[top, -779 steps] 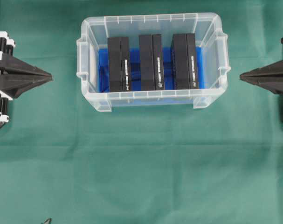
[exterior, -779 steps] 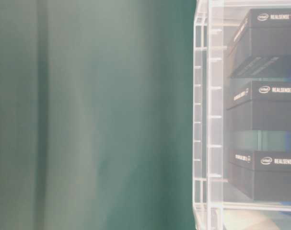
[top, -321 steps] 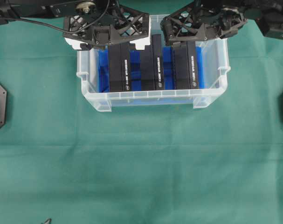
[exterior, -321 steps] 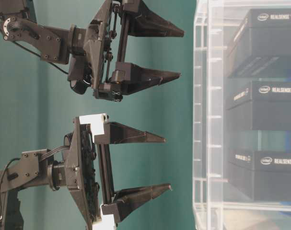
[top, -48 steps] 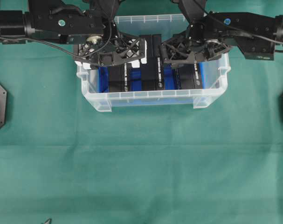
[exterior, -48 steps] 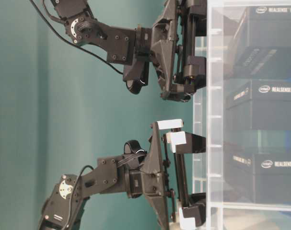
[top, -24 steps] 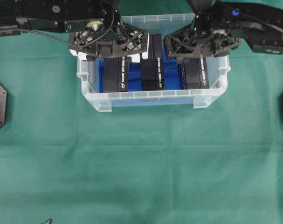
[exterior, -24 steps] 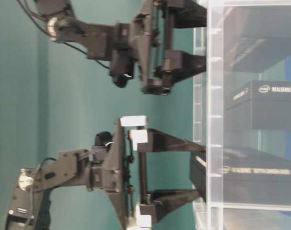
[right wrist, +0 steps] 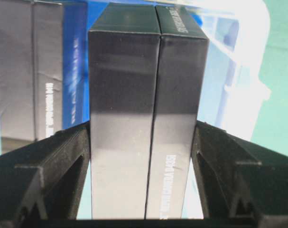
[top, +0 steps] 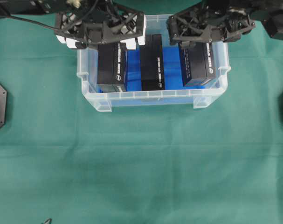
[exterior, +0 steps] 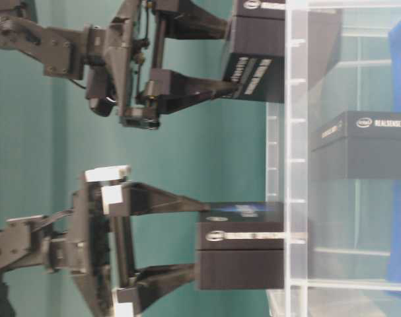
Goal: Take the box out of the case with both arms.
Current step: 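Lift both held boxes straight up out of the bin, then hold both boxes raised above the bin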
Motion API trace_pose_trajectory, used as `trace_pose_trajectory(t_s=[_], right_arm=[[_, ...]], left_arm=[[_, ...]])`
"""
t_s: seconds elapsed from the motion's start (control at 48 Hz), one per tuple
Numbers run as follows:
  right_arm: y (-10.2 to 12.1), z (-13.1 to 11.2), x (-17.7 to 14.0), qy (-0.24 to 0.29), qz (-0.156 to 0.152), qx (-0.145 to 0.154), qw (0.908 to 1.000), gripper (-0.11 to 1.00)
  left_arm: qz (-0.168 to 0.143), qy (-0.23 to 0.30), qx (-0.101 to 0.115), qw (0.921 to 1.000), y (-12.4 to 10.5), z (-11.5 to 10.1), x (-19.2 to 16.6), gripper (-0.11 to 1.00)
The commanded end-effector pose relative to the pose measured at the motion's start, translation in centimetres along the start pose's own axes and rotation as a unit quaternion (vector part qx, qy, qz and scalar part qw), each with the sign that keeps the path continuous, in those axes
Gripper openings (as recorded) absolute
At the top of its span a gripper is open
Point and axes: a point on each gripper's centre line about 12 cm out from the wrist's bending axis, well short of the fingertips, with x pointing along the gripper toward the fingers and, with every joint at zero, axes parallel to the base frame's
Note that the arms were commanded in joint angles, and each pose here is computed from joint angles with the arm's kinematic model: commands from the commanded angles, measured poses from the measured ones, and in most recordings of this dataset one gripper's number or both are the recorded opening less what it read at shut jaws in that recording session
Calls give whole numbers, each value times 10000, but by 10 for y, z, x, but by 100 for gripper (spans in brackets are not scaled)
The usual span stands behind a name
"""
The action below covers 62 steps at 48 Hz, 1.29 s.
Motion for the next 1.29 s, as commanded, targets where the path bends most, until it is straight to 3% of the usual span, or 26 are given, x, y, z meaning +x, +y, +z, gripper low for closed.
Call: trace_pose_trajectory(t_s=[0.0, 0.667, 1.272], right_arm=[[3, 7, -30, -118, 337, 63, 9993, 65], [3, 17, -96, -138, 389, 232, 9989, 65], [6, 19, -113, -110, 377, 102, 9992, 65]], left_arm=[[-386, -124, -35, 9992, 1, 4, -37, 64], [-471, -182, -17, 9987, 3, 7, -92, 63], [-322, -143, 60, 9994, 1, 9, -102, 64]])
